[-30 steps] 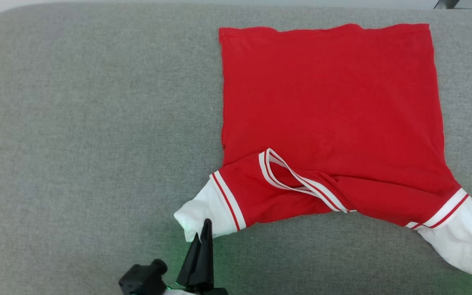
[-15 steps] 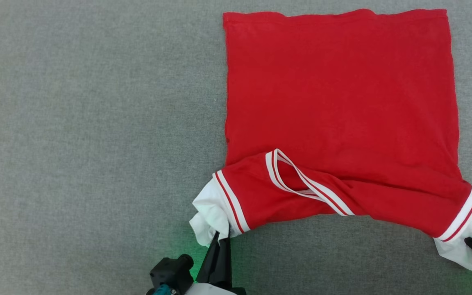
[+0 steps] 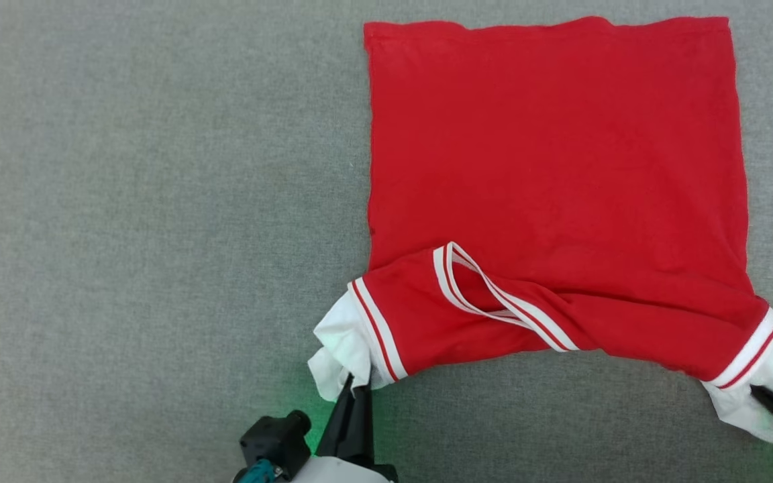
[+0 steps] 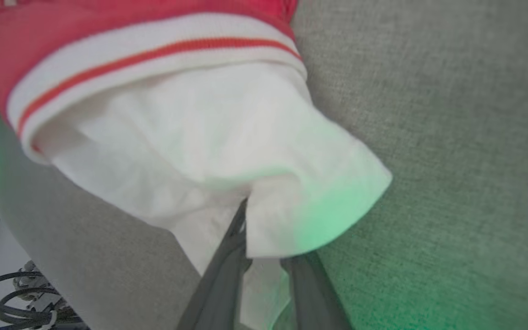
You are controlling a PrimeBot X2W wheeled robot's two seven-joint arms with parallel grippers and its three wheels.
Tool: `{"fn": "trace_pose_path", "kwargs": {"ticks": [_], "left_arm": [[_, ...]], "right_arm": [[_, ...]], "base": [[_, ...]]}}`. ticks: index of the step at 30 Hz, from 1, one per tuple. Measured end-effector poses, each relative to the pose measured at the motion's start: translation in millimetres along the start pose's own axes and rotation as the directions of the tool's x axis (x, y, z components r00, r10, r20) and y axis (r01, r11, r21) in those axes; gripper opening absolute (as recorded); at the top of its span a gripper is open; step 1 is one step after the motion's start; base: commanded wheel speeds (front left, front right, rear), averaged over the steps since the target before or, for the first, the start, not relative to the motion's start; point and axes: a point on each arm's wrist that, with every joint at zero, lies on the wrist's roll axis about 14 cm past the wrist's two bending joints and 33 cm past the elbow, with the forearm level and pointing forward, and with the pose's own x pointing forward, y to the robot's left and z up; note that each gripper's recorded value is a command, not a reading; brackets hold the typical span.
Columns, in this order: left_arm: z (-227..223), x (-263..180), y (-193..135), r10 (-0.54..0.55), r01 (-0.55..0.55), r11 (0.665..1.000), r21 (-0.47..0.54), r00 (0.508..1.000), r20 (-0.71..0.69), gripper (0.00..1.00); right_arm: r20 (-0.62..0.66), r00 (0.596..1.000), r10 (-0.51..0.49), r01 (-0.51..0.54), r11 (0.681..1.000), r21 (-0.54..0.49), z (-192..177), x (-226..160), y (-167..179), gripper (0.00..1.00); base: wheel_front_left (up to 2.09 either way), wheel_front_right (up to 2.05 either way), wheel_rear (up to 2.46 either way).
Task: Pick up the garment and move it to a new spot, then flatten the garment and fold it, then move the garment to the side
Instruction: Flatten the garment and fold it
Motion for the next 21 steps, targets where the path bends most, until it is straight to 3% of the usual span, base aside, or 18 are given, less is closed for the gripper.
{"fn": "trace_pose_path", "kwargs": {"ticks": [11,21], "left_arm": [[13.9,-9.6,-2.2,-0.023,0.023,1.000,-0.004,0.999,0.048,0.00],[15.9,-7.7,-17.0,-0.063,0.063,0.998,-0.001,0.997,0.053,0.00]], "right_arm": [[0.125,0.992,-0.033,0.045,0.994,-0.096,65.9,-49.7,-8.0,1.00],[0.244,0.968,-0.066,0.113,0.976,-0.186,170.7,-26.4,-26.6,1.00]], "base": [[0.00,0.00,0.00],[0.00,0.00,0.00]]}}
